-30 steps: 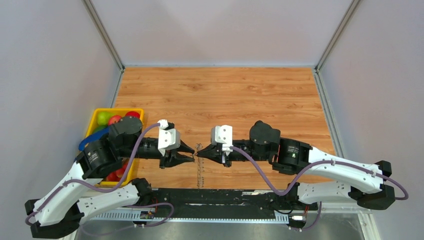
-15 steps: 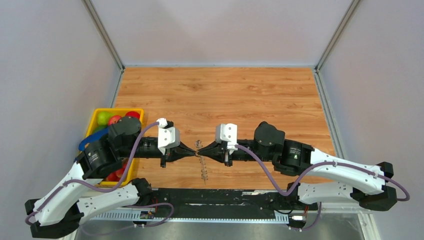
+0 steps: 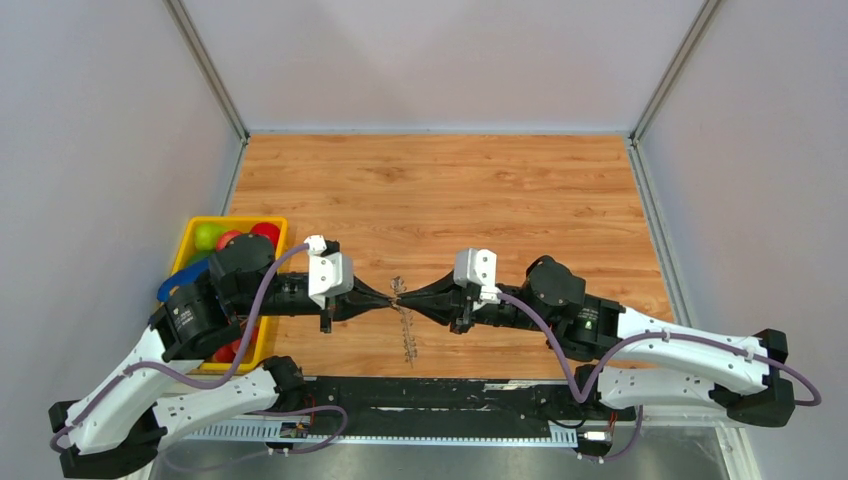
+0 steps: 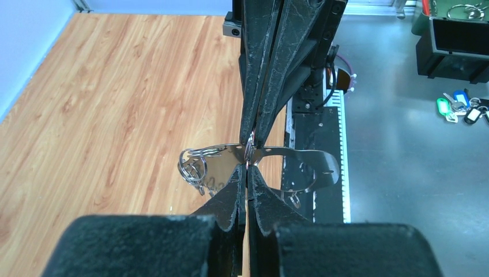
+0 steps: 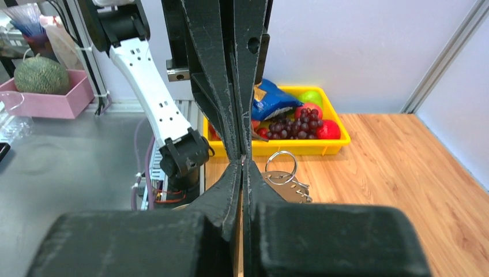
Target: Put the keys on the keyring
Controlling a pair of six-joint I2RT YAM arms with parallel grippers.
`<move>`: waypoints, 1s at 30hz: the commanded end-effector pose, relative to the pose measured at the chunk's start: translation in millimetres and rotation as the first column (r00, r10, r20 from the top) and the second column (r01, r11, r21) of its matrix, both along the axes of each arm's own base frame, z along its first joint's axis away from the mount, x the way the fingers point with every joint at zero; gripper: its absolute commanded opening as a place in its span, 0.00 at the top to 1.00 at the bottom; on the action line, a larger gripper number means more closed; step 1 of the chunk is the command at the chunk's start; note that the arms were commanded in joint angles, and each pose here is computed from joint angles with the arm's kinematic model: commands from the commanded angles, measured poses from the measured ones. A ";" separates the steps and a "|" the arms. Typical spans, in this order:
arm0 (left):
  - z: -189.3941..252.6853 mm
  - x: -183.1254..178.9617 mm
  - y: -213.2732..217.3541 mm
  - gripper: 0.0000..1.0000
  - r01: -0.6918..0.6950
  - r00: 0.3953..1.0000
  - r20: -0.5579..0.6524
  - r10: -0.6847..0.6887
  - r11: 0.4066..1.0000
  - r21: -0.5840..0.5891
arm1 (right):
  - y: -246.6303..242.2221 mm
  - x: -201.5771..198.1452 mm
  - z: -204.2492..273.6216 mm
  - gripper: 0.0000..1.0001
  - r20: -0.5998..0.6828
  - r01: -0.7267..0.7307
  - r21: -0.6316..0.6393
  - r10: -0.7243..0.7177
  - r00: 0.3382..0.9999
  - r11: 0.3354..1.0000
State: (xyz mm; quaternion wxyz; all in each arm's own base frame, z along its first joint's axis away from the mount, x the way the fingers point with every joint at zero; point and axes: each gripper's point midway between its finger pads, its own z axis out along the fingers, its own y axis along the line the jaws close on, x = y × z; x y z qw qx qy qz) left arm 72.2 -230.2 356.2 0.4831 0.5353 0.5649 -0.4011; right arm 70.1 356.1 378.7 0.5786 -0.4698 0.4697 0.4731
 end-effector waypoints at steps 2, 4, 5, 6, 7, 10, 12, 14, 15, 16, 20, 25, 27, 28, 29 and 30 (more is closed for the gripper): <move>9.1 -4.0 -3.8 0.97 0.025 1.000 0.002 -0.025 0.999 -0.041 | -12.8 -7.7 57.2 1.00 0.037 -0.023 0.232 0.015 0.999 0.972; 9.5 -5.4 -4.1 0.97 0.034 0.999 0.000 -0.034 0.998 -0.044 | -12.3 -9.1 58.9 1.00 0.038 -0.032 0.251 0.023 0.999 0.967; 9.7 -5.6 -4.3 0.96 0.036 0.999 0.000 -0.036 0.998 -0.046 | -11.5 -9.4 58.9 1.00 0.038 -0.035 0.256 0.026 0.999 0.966; 9.9 -6.6 -4.5 0.96 0.041 0.999 0.001 -0.041 0.998 -0.047 | -11.3 -9.6 60.0 1.00 0.040 -0.036 0.265 0.026 0.999 0.964; 9.8 -7.2 -4.9 0.95 0.046 0.999 -0.001 -0.046 0.998 -0.047 | -11.0 -9.6 60.6 1.00 0.040 -0.036 0.272 0.026 0.999 0.962; 10.7 -9.1 -5.3 0.92 0.057 0.998 -0.002 -0.057 0.997 -0.050 | -9.0 -9.6 63.5 1.00 0.049 -0.033 0.288 0.020 0.999 0.957; 12.4 -10.7 -5.7 0.88 0.066 0.998 0.000 -0.066 0.996 -0.056 | -6.7 -7.7 63.8 1.00 0.055 -0.026 0.292 0.010 0.998 0.956; 14.3 -12.6 -5.2 0.79 0.074 0.997 0.004 -0.074 0.995 -0.064 | -3.6 -7.7 61.5 1.00 0.057 -0.030 0.290 0.014 0.998 0.957; 15.1 -12.8 -5.1 0.76 0.075 0.997 0.007 -0.075 0.995 -0.067 | -2.4 -7.5 60.0 1.00 0.056 -0.030 0.288 0.015 0.998 0.957; 16.2 -13.7 -4.7 0.72 0.079 0.997 0.011 -0.078 0.994 -0.073 | -1.3 -7.9 58.5 1.00 0.055 -0.033 0.286 0.018 0.998 0.958; 19.2 -14.1 -3.6 0.60 0.076 0.997 0.017 -0.075 0.994 -0.081 | -0.8 -9.5 56.6 1.00 0.052 -0.041 0.281 0.027 0.998 0.959; 25.4 -11.4 -0.2 0.50 0.050 0.998 0.037 -0.047 0.993 -0.103 | -2.0 -11.3 55.0 1.00 0.044 -0.047 0.273 0.036 0.998 0.961; 28.2 -9.5 0.9 0.49 0.037 0.998 0.046 -0.032 0.993 -0.114 | -3.1 -12.3 54.7 1.00 0.040 -0.050 0.273 0.040 0.998 0.961; 30.0 -8.7 1.1 0.47 0.032 0.998 0.051 -0.026 0.992 -0.122 | -3.5 -13.1 54.8 1.00 0.040 -0.053 0.272 0.044 0.998 0.961; 31.9 -7.5 2.0 0.47 0.022 0.998 0.056 -0.015 0.991 -0.129 | -3.6 -13.7 54.8 1.00 0.039 -0.056 0.270 0.047 0.998 0.961; 32.5 -6.8 2.3 0.47 0.018 0.998 0.058 -0.010 0.991 -0.132 | -3.4 -15.1 54.3 1.00 0.039 -0.062 0.268 0.054 0.998 0.962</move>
